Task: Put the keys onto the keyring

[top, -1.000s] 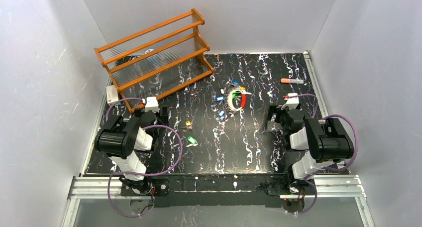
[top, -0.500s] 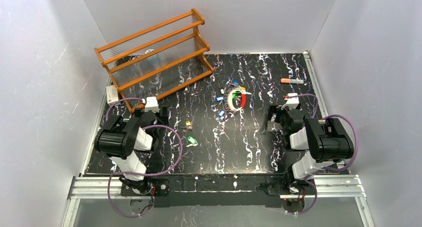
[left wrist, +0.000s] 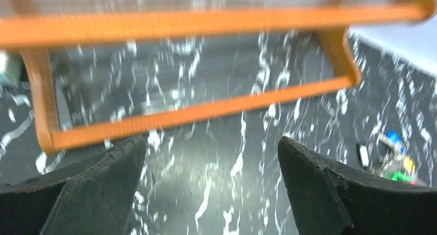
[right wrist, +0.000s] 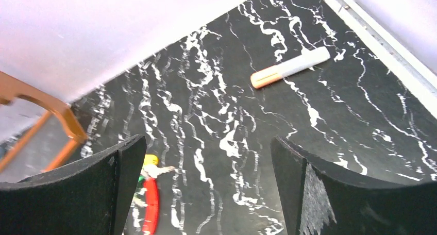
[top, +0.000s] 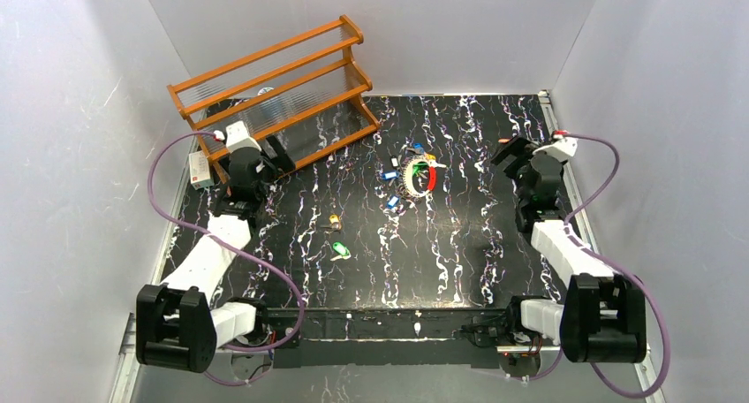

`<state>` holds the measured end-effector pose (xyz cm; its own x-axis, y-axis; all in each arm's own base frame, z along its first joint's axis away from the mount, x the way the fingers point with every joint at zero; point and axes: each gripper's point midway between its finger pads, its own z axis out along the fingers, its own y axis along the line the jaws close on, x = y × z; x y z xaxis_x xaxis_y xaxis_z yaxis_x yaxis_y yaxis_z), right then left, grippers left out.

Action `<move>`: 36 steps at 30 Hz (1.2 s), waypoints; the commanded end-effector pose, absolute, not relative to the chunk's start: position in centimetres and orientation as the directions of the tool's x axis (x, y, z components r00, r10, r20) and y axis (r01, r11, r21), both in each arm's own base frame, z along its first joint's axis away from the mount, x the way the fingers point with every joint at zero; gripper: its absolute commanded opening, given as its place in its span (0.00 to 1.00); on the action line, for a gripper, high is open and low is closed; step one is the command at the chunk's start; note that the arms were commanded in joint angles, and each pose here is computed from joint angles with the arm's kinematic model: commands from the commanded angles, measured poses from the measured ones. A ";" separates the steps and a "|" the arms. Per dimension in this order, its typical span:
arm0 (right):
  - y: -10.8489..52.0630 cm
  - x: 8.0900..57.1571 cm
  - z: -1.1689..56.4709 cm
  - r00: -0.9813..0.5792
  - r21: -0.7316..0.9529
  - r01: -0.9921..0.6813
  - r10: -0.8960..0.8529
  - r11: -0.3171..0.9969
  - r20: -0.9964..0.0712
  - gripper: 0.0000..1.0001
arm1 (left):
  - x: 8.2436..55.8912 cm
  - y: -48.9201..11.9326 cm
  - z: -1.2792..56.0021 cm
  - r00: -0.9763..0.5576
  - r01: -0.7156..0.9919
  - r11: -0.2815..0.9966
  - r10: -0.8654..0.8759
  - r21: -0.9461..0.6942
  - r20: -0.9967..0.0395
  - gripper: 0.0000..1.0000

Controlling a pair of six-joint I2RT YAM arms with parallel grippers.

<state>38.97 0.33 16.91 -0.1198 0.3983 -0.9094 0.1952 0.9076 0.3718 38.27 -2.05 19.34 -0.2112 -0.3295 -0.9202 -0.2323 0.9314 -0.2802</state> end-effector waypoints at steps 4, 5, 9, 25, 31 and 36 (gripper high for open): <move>5.2 37.9 15.7 -0.347 0.570 0.113 0.570 0.814 -0.745 0.99 | 32.5 -7.8 10.8 -0.612 -0.173 0.878 -0.452 -0.447 -0.650 0.98; 6.4 38.1 15.6 -0.387 0.591 0.073 0.568 0.804 -0.726 0.99 | 32.5 -8.6 11.0 -0.606 -0.152 0.855 -0.476 -0.495 -0.637 0.98; 10.5 39.3 13.6 -0.573 0.646 -0.016 0.522 0.763 -0.631 0.99 | 32.4 -10.3 11.2 -0.619 -0.130 0.802 -0.525 -0.583 -0.584 0.98; 23.9 41.2 8.5 -0.806 0.498 -0.270 0.090 0.824 -0.585 0.94 | 31.0 -11.0 13.8 -0.608 -0.025 0.802 -0.486 -0.596 -0.628 0.98; 25.3 40.2 4.2 -0.867 0.461 -0.278 -0.014 0.843 -0.498 0.91 | 30.7 -12.0 14.5 -0.614 0.033 0.777 -0.480 -0.628 -0.626 0.98; 26.9 37.0 2.6 -0.898 0.501 -0.317 -0.085 0.805 -0.432 0.91 | 30.3 -12.4 14.0 -0.584 0.028 0.720 -0.551 -0.694 -0.596 0.98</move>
